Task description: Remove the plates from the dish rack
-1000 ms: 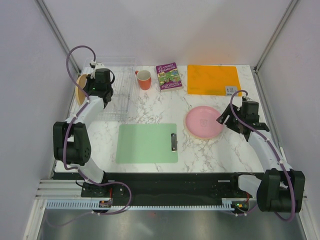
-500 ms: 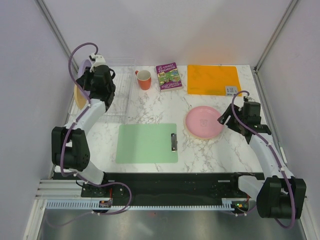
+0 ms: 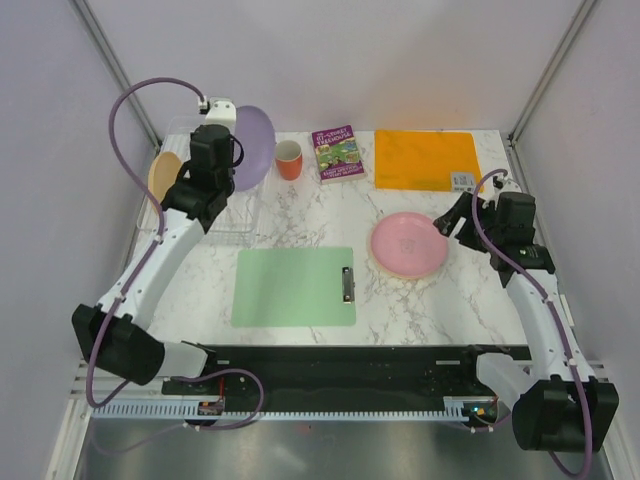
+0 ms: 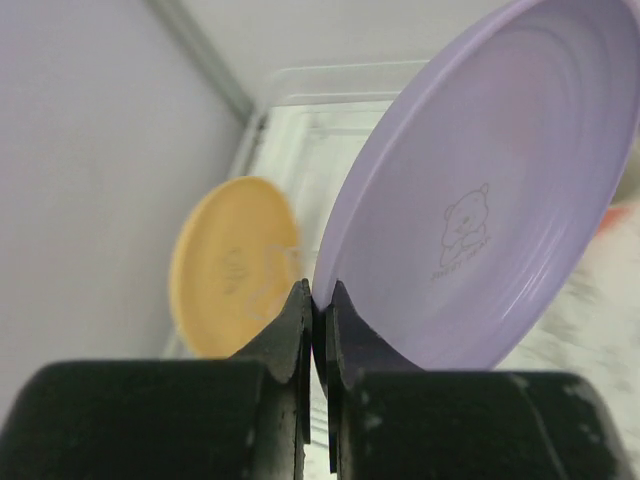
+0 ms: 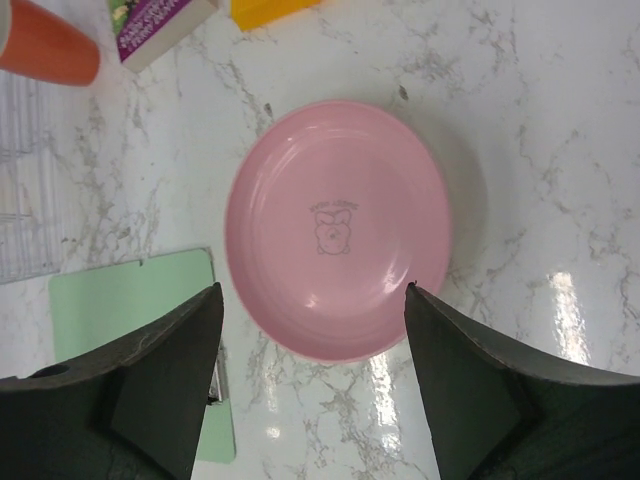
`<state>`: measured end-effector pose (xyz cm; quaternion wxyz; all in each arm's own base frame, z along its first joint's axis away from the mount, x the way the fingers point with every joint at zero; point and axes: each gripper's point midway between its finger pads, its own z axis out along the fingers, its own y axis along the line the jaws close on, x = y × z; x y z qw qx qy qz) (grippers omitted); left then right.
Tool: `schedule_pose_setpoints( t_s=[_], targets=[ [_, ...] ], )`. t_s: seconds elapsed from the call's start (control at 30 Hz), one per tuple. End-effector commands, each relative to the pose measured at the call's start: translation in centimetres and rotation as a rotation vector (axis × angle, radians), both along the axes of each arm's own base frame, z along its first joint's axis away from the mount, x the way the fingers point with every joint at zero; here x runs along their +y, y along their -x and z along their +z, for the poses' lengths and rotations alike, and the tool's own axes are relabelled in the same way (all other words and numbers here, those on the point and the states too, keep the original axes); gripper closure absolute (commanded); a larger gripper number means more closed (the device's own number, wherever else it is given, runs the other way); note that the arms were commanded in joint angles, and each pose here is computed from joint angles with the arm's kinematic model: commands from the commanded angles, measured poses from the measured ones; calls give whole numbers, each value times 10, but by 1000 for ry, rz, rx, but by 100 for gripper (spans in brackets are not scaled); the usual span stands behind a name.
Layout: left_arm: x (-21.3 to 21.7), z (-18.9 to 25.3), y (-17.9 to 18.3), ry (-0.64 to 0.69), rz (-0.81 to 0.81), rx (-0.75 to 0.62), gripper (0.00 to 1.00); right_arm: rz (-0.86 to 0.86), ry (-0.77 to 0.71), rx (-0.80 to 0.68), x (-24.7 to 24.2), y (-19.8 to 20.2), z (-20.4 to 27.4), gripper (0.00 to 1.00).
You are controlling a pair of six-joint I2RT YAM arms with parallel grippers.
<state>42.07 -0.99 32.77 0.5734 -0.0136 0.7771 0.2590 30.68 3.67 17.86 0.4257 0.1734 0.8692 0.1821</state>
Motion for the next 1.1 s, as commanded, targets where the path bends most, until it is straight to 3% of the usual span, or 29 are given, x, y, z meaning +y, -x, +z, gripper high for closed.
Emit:
schedule_pose_setpoints(
  t_s=[0.0, 0.13, 0.33, 0.63, 1.07],
  targets=[
    [-79, -10, 20, 422, -338, 52, 98, 83, -77, -159, 21, -8, 53, 20],
    [-131, -33, 28, 625, -494, 149, 98, 73, -132, -286, 31, -9, 83, 18],
    [-184, -57, 40, 787, -631, 276, 98, 162, -182, -305, 66, -11, 90, 18],
    [-213, -65, 54, 872, -696, 317, 98, 261, -221, -276, 121, -17, 78, 18],
    [-235, -79, 66, 897, -735, 365, 98, 319, -252, -237, 153, -29, 60, 18]
  ],
)
